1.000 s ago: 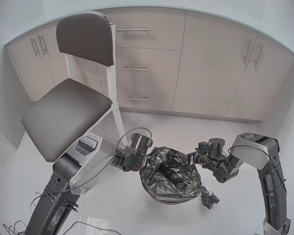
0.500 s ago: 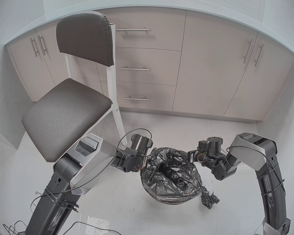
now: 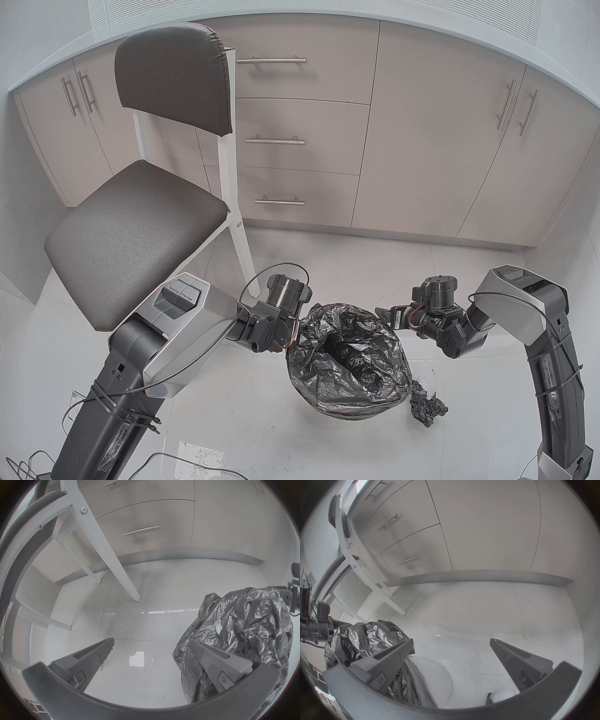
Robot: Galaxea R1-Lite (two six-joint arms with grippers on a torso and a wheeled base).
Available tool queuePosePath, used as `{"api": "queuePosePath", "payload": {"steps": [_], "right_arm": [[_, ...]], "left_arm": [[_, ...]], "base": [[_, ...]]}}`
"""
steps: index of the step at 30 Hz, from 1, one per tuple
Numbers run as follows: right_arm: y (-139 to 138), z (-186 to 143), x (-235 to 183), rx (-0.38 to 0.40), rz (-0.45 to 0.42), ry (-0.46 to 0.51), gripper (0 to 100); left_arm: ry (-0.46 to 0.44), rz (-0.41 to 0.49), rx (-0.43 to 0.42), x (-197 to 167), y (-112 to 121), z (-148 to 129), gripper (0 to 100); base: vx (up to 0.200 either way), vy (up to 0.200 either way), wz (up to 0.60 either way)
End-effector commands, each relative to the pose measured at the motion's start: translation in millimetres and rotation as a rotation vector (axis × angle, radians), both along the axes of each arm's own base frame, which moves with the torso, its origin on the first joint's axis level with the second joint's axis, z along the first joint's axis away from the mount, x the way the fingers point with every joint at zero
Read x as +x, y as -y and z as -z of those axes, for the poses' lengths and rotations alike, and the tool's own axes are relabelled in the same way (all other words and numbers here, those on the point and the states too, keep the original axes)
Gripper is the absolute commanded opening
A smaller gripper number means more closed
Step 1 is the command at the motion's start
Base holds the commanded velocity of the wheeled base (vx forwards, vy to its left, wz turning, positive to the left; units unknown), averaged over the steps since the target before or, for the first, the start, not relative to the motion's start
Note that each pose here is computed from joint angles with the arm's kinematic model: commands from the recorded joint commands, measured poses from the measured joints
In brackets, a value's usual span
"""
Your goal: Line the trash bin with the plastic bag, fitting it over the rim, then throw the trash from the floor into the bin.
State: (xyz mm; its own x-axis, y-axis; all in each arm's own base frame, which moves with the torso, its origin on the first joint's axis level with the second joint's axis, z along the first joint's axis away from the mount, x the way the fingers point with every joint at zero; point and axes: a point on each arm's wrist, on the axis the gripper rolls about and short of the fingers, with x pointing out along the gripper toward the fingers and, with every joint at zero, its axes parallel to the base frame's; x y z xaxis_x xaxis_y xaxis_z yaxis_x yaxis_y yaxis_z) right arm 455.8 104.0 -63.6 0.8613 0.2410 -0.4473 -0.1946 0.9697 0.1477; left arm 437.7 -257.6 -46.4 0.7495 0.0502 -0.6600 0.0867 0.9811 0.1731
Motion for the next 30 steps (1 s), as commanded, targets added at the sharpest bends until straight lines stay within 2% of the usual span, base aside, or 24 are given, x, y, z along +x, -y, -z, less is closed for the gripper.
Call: {"api": "queuePosePath", "payload": {"steps": [1, 7, 10, 15, 18, 23, 27, 30], "right_arm": [[1, -1, 1, 0.003, 0.003, 0.007, 100], [4, -8, 2, 0.015, 0.004, 0.026, 100], [3, -10, 1, 0.025, 0.005, 0.029, 100], [3, -11, 2, 0.039, 0.009, 0.049, 100], [2, -10, 1, 0.038, 0.007, 0.051, 100], [2, -10, 1, 0.038, 0.005, 0.051, 100], [2, -10, 1, 0.04, 0.006, 0.052, 100], [2, -9, 1, 0.038, 0.005, 0.051, 100]], "left_arm": [[-0.002, -0.001, 0.001, 0, 0, 0, 100], [0.013, -0.019, -0.027, 0, 0, -7, 100], [0.039, -0.036, -0.067, -1, 1, -28, 100], [0.08, -0.054, -0.149, -16, 7, -81, 100], [0.092, -0.032, -0.163, -27, 14, -95, 100], [0.079, 0.018, -0.153, -40, 33, -90, 100], [0.051, 0.047, -0.131, -46, 46, -70, 100], [0.034, 0.054, -0.111, -45, 47, -58, 100]], "base": [[0.0, 0.0, 0.0], [0.0, 0.0, 0.0], [0.0, 0.0, 0.0], [0.0, 0.0, 0.0], [0.0, 0.0, 0.0], [0.0, 0.0, 0.0], [0.0, 0.0, 0.0], [0.0, 0.0, 0.0]]}}
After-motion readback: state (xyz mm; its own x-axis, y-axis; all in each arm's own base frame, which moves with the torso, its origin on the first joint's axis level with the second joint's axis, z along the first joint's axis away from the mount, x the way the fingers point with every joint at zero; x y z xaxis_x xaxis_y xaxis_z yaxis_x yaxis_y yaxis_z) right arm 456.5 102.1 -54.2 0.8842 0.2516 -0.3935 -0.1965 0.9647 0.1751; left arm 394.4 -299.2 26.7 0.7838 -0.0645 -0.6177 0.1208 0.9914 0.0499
